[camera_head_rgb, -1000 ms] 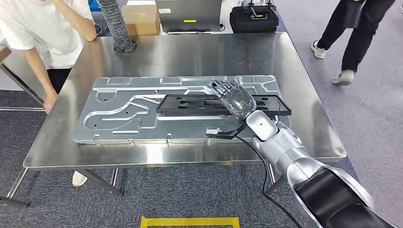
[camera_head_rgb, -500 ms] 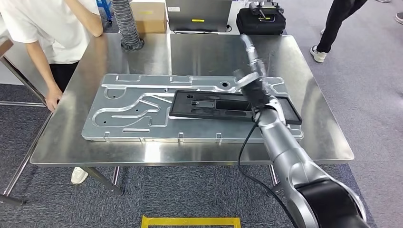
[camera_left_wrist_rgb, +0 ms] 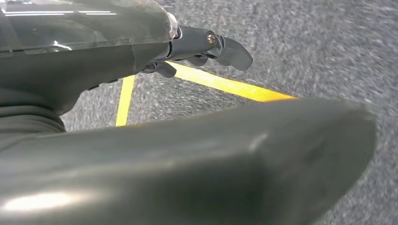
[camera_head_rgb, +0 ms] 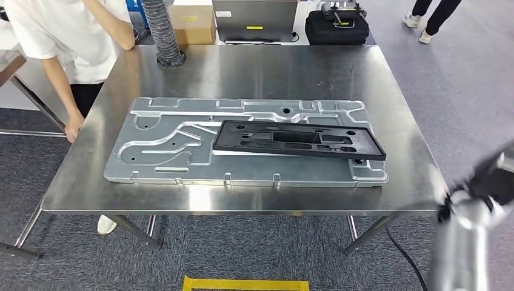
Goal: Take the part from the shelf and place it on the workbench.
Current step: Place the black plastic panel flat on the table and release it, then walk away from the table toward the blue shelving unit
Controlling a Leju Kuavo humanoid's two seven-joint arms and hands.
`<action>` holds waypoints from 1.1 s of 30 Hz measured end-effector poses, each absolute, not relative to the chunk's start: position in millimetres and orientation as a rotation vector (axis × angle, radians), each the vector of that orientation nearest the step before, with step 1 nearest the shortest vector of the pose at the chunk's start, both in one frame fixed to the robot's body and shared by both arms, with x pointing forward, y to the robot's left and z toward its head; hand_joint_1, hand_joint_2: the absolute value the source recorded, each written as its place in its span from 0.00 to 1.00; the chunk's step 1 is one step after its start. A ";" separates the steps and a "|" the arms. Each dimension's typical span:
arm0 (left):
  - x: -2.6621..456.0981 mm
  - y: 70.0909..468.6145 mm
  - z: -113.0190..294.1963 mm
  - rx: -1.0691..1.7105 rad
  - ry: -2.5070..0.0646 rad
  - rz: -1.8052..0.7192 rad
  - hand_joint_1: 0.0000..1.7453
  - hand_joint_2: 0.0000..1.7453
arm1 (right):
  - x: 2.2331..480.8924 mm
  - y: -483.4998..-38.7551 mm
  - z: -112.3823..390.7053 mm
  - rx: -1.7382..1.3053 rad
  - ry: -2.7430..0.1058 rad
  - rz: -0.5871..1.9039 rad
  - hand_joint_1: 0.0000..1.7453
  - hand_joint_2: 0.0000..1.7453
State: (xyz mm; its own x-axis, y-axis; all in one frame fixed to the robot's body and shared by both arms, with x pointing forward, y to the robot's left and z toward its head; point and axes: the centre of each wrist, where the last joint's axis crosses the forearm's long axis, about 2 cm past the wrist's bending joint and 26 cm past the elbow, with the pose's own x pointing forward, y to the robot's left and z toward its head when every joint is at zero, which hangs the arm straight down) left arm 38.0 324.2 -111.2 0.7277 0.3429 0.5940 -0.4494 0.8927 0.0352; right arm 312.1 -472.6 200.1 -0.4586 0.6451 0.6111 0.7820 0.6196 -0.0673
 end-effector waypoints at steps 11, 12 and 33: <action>33.1 323.5 -111.7 0.179 -0.609 0.451 0.00 0.00 | 119.6 -538.6 57.7 -1.508 -1.415 0.037 0.00 0.00; 34.1 323.2 -111.6 0.179 -0.612 0.455 0.00 0.00 | 108.5 -538.4 47.7 -1.501 -1.358 0.036 0.00 0.00; 36.2 313.7 -111.9 0.135 -0.593 0.407 0.00 0.00 | 31.9 -445.6 -75.2 -1.095 -0.662 0.039 0.00 0.00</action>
State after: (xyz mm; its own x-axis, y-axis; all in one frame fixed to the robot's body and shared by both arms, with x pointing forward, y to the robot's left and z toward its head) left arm 36.2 313.7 -111.9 0.7526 0.3336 0.5677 -0.4100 0.9121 0.0076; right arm 31.9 -445.6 -75.2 0.8083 0.3449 0.4772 0.2867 0.4774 -0.8306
